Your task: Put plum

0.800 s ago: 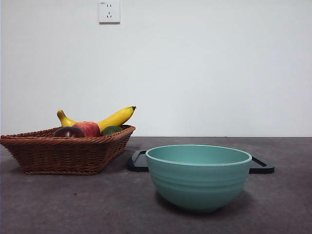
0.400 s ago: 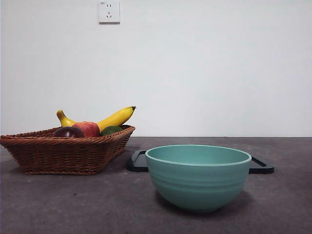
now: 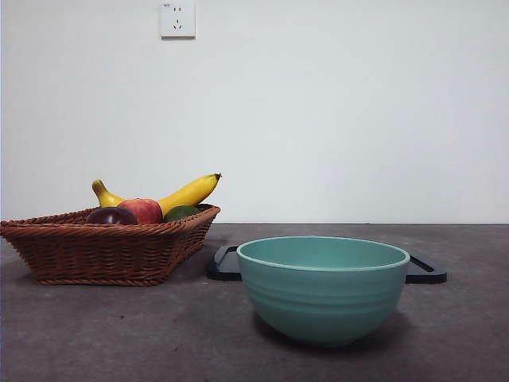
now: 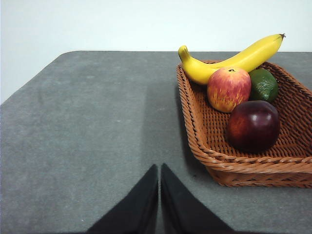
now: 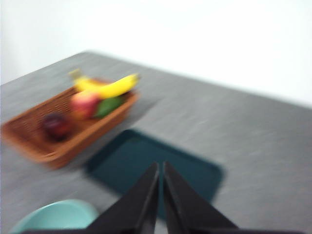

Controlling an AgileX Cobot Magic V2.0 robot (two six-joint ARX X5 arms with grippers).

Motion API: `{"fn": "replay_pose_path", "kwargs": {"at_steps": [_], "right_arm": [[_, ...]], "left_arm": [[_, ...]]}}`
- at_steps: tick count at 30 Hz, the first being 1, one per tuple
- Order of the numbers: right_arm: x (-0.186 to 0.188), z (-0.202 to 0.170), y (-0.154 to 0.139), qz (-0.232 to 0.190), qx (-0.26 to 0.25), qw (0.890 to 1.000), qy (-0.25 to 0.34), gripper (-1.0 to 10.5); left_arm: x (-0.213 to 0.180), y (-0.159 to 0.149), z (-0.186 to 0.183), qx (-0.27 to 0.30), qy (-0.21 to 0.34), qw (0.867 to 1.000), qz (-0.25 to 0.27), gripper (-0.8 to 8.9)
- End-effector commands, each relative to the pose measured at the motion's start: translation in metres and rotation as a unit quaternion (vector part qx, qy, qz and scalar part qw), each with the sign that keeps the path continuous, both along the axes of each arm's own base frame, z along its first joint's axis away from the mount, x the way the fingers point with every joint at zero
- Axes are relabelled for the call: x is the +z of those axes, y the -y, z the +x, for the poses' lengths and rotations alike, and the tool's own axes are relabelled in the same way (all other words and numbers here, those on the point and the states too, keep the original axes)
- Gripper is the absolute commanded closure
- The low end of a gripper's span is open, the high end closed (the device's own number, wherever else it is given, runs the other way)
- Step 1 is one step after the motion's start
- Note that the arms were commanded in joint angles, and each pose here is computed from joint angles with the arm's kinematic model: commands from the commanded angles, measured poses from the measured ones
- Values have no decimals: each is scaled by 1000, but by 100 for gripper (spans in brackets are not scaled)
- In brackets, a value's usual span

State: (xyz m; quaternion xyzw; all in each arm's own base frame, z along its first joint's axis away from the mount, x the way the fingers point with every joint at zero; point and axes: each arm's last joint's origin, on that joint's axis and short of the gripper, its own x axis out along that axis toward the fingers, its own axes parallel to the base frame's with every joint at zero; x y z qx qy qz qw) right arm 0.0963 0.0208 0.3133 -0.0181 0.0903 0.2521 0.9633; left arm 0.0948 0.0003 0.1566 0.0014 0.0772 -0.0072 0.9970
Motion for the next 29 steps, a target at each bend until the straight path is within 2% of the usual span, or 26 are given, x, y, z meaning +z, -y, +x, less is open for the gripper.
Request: {"fn": "replay_pose_path", "kwargs": {"at_steps": [1,7,11,15,24,29], "right_arm": [[-21,0,7,-17,-40,998,51,940],[-67,-3,16,-20,-139,984,110,940],[-90,-3,19,-13,-175,976,130,940],[-111,-2,20,-10,-193,972,134,940],[-145,2,21,10,-207,973,98,940],[-152,1,21,7,-211,975,67,940]], "left_arm": [[-7,0,1,1,-12,1000,-4,806],[-7,0,1,1,-12,1000,-4,806],[-7,0,1,1,-12,1000,-4,806],[-7,0,1,1,-12,1000,-4,806],[-7,0,1,1,-12,1000,-4,806],[-7,0,1,1,-12,1000,-4,806]]}}
